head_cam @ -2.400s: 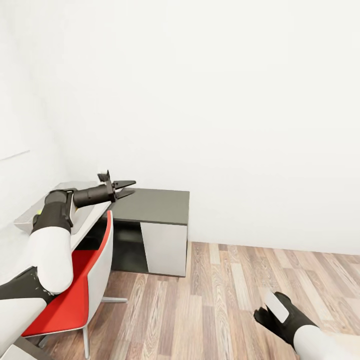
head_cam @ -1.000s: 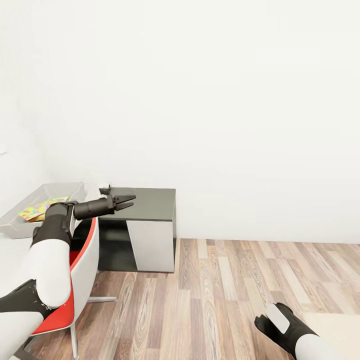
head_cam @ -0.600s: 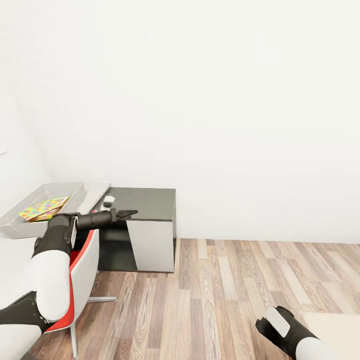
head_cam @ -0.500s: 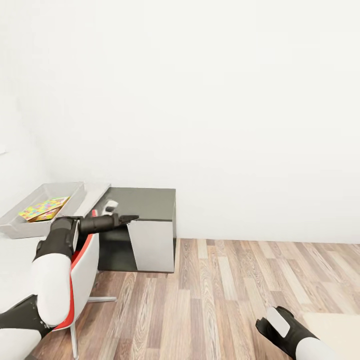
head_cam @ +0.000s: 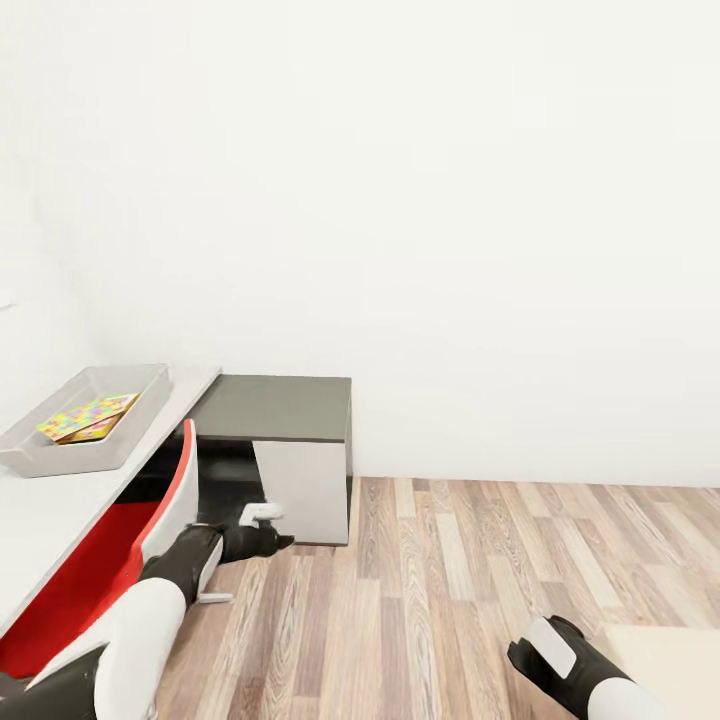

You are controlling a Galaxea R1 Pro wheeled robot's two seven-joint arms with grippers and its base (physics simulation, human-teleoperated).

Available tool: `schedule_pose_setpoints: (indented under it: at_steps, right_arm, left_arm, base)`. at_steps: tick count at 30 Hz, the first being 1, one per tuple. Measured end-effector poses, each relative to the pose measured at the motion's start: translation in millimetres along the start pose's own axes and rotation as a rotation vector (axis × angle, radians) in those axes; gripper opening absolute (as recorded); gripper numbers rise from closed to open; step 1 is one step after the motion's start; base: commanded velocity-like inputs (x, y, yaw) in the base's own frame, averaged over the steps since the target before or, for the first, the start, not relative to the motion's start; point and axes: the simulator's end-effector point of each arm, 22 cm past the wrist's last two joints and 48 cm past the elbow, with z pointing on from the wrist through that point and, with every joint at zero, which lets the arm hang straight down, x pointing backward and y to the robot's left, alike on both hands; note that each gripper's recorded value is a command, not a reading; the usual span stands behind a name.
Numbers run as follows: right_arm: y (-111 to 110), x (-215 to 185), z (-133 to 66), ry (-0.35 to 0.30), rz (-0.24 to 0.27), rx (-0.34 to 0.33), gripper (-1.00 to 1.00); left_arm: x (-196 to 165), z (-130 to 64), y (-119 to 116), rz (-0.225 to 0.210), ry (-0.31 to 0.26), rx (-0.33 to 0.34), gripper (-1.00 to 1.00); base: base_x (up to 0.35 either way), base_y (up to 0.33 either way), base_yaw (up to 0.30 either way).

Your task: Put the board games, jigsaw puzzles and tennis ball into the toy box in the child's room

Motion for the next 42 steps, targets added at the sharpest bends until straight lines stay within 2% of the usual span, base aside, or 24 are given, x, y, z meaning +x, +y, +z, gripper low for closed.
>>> schedule_pose_setpoints:
  at_steps: [2,6,11,14,15,21,24,29,35,42]
  right_arm:
    - [2.4,2.8,0.0,0.003,-0.002,-0.003,1.00]
    - [5.4,7.1,0.8,-0.003,-0.001,-0.005,1.00]
    - [7.7,13.9,3.2,-0.035,-0.015,0.002,1.00]
    - [11.5,17.3,3.0,-0.044,-0.036,0.003,1.00]
    - [19.1,23.8,2.1,-0.050,-0.063,0.001,1.00]
    - [31.2,49.7,2.9,-0.040,-0.114,-0.004,1.00]
    - [26.7,60.0,5.9,-0.041,-0.144,0.009,1.00]
    - [16.0,63.3,10.1,-0.081,-0.184,0.034,1.00]
    - [6.4,66.3,13.6,-0.117,-0.209,0.052,1.00]
    - [-6.2,77.5,18.9,-0.139,-0.206,0.068,1.00]
  left_arm:
    - [18.4,8.6,3.9,0.006,0.013,-0.045,1.00]
    - [63.2,21.8,17.4,0.024,0.042,-0.182,1.00]
    - [119.2,19.8,39.5,0.066,0.089,-0.334,1.00]
    - [142.7,16.5,46.2,0.095,0.111,-0.376,1.00]
    - [167.0,13.0,50.3,0.129,0.131,-0.404,1.00]
    - [211.3,6.0,54.1,0.166,0.151,-0.416,1.00]
    - [237.9,1.4,53.2,0.168,0.160,-0.413,1.00]
    - [268.3,-4.7,51.6,0.163,0.186,-0.409,1.00]
    - [295.0,-10.6,49.1,0.160,0.217,-0.405,1.00]
    - [306.5,-17.2,57.3,0.155,0.232,-0.416,1.00]
  base:
    - [0.000,0.000,0.000]
    - [0.000,0.000,0.000]
    - [0.000,0.000,0.000]
    - [0.000,0.000,0.000]
    - [0.000,0.000,0.000]
    - [0.000,0.000,0.000]
    - [0.000,0.000,0.000]
    - [0.000,0.000,0.000]
    - [0.005,0.010,0.000]
    - [0.135,0.150,0.000]
